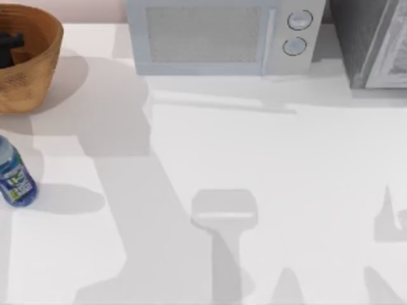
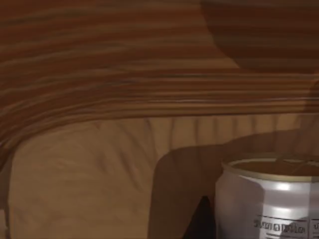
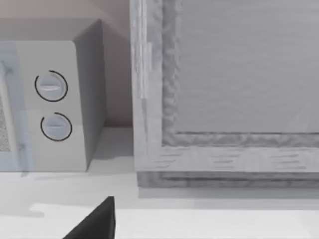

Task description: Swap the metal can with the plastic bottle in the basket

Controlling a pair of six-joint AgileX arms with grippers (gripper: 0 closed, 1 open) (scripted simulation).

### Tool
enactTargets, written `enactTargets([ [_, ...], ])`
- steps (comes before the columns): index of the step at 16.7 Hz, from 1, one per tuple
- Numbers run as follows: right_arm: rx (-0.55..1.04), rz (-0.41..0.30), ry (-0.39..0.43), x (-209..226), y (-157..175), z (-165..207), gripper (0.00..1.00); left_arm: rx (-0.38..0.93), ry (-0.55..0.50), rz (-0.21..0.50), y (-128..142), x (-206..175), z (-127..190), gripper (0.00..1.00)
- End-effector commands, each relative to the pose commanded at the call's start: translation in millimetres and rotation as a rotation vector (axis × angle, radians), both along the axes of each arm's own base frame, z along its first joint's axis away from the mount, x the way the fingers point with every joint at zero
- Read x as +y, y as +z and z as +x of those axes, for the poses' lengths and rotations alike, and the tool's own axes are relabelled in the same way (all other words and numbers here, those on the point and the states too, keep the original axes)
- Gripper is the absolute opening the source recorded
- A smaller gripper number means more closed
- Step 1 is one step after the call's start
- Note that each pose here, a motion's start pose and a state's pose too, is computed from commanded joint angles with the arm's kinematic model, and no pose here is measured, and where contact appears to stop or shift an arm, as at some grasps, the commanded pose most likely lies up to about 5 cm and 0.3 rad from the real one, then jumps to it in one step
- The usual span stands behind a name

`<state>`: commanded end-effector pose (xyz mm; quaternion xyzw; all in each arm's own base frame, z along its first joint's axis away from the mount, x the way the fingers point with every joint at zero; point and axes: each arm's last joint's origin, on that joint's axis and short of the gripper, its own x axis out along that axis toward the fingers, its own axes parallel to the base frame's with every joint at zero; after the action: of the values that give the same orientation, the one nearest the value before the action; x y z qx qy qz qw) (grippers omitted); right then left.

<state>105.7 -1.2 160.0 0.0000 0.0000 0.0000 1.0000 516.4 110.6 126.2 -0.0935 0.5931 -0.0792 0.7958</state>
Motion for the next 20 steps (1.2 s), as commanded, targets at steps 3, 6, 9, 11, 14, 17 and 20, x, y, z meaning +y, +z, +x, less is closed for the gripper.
enactTargets([
  [3,0.0,0.0,0.0,0,0,0,1.0,0.0,0.0,0.0,0,0,0,0.0],
  [6,0.0,0.0,0.0,0,0,0,1.0,0.0,0.0,0.0,0,0,0,0.0],
  [9,0.0,0.0,0.0,0,0,0,1.0,-0.036,-0.009,-0.002,20,-5,-1,0.0],
  [11,0.0,0.0,0.0,0,0,0,1.0,-0.039,0.004,0.005,26,-5,-5,0.0],
  [14,0.0,0.0,0.0,0,0,0,1.0,-0.077,0.035,0.033,52,-9,-19,0.0],
  [17,0.0,0.0,0.0,0,0,0,1.0,-0.18,0.061,0.08,98,-21,-48,0.0],
  [20,0.0,0.0,0.0,0,0,0,1.0,-0.338,0.08,0.13,151,-41,-99,0.0],
])
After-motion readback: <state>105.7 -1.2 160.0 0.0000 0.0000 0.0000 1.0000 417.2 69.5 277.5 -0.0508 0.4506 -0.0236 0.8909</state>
